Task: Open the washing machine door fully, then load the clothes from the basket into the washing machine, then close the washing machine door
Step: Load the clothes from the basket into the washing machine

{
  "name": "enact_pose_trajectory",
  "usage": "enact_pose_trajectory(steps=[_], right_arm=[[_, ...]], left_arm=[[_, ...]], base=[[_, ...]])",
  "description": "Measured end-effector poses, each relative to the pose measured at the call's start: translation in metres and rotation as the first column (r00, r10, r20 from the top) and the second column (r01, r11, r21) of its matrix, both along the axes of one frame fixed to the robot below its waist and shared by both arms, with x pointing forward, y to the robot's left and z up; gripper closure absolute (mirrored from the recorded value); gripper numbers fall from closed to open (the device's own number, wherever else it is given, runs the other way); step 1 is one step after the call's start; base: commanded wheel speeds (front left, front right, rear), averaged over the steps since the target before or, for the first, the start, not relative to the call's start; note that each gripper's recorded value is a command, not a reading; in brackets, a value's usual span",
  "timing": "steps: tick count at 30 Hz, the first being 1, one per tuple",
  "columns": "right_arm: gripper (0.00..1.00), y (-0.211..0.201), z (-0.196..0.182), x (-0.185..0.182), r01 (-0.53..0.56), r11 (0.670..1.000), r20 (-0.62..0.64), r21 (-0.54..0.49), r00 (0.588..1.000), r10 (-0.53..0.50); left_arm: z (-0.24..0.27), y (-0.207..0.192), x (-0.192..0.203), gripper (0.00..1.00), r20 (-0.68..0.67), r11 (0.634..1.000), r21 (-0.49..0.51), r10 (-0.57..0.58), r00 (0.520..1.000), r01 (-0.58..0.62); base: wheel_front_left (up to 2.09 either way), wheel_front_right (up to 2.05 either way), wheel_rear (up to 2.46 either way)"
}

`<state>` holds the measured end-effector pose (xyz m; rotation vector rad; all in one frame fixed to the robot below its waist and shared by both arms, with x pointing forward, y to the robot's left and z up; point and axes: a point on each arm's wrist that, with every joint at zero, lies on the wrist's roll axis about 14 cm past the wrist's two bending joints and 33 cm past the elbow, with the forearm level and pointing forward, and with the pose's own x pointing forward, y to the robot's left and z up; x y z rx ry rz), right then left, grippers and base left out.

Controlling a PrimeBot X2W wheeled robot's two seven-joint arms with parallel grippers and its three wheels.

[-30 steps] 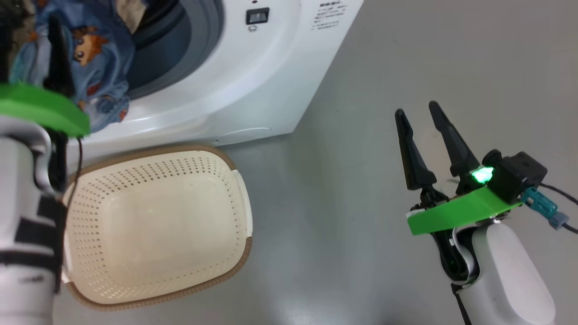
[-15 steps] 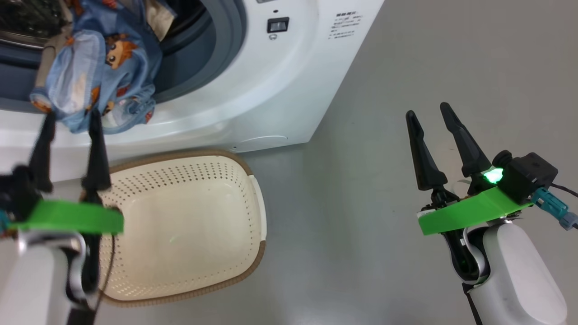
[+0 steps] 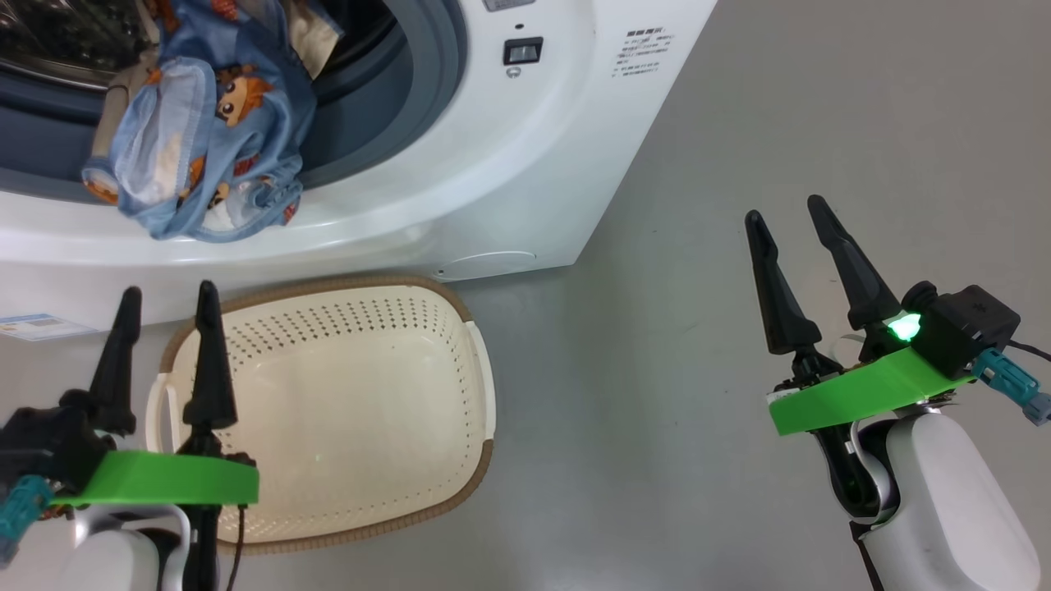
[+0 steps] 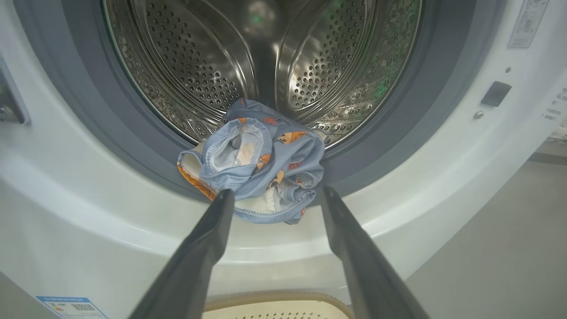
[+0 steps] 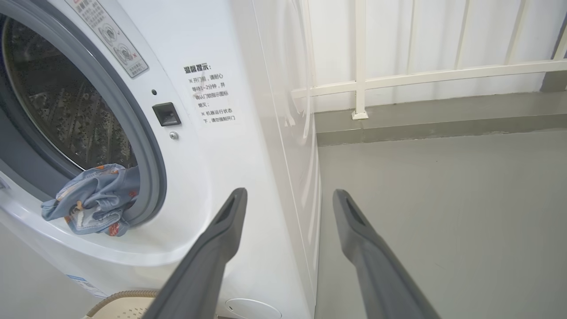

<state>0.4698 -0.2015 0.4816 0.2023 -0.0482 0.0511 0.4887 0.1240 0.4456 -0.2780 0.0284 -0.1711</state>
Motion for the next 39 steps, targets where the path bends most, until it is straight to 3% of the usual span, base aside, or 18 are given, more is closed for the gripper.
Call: enact_pose_trajectory(steps=[9, 16, 27, 39], right_arm=[[0.00, 0.001, 0.000, 0.000, -0.004, 1.000, 0.001, -0.001, 1.000, 0.004], [0.00, 0.002, -0.003, 0.001, -0.006, 1.000, -0.006, 0.000, 1.000, 0.006], [0.00, -0.004, -0.011, 0.000, 0.011, 1.000, -0.028, -0.005, 1.000, -0.011], [0.00, -0.015, -0.018, -0.004, 0.047, 0.999, -0.050, -0.012, 0.998, -0.047]], left_arm=[[0.000, -0.001, -0.002, 0.00, -0.003, 1.000, -0.003, 0.000, 1.000, 0.000], [-0.026, -0.004, -0.001, 0.00, -0.101, 1.000, -0.008, -0.020, 0.995, 0.019], [-0.060, -0.023, 0.033, 0.00, -0.219, 0.996, -0.050, -0.088, 0.972, 0.079], [-0.076, -0.045, 0.064, 0.00, -0.254, 0.990, -0.059, -0.139, 0.957, 0.128]], base=[[0.00, 0.00, 0.00], [0.00, 0.00, 0.00], [0.00, 0.00, 0.00], [0.00, 0.00, 0.00]])
